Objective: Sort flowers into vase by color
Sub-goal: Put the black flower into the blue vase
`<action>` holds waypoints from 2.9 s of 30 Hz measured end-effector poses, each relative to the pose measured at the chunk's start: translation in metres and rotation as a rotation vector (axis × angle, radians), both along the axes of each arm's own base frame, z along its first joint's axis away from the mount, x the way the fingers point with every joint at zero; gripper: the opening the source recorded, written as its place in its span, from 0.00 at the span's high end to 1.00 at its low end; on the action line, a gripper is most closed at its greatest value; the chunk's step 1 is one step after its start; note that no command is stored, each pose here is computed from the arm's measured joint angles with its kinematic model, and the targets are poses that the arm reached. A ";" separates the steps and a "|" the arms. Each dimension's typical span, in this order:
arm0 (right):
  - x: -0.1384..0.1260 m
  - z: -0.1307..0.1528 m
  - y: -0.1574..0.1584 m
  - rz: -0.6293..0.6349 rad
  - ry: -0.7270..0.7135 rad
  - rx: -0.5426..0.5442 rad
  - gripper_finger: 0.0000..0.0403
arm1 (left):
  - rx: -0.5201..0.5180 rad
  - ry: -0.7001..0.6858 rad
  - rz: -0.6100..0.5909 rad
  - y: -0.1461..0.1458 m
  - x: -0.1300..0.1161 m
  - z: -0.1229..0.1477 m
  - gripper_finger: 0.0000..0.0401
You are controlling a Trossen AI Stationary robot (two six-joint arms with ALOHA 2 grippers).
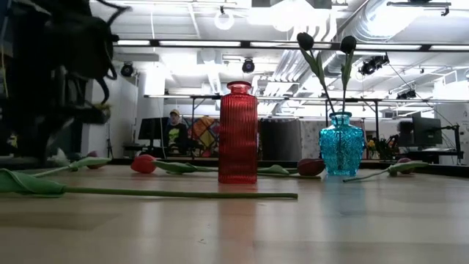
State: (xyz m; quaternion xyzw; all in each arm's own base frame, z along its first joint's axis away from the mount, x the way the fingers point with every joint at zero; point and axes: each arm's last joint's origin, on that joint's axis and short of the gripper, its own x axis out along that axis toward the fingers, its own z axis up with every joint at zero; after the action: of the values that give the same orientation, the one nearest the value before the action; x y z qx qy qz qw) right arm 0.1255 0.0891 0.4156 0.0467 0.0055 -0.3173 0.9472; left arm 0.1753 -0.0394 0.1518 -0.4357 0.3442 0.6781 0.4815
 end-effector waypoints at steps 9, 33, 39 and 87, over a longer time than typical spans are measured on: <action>0.000 0.000 0.000 0.001 0.010 -0.013 0.48 | 0.262 -0.242 -0.221 0.009 -0.001 0.089 1.00; -0.011 0.009 -0.011 0.001 -0.035 0.028 0.48 | 1.350 -1.067 -1.070 0.090 0.214 0.150 1.00; -0.016 0.015 -0.017 -0.010 -0.056 0.043 0.48 | 1.412 -1.008 -1.174 0.081 0.270 0.134 1.00; -0.020 0.021 -0.020 -0.024 -0.062 0.037 0.48 | 1.327 -0.784 -1.151 0.139 0.362 0.034 1.00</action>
State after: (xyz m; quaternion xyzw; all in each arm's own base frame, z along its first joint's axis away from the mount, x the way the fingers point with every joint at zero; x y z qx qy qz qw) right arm 0.1060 0.0686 0.4362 0.0739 -0.0186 -0.3270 0.9419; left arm 0.5370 0.0993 0.1859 -0.0347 -0.1339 0.2008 0.9698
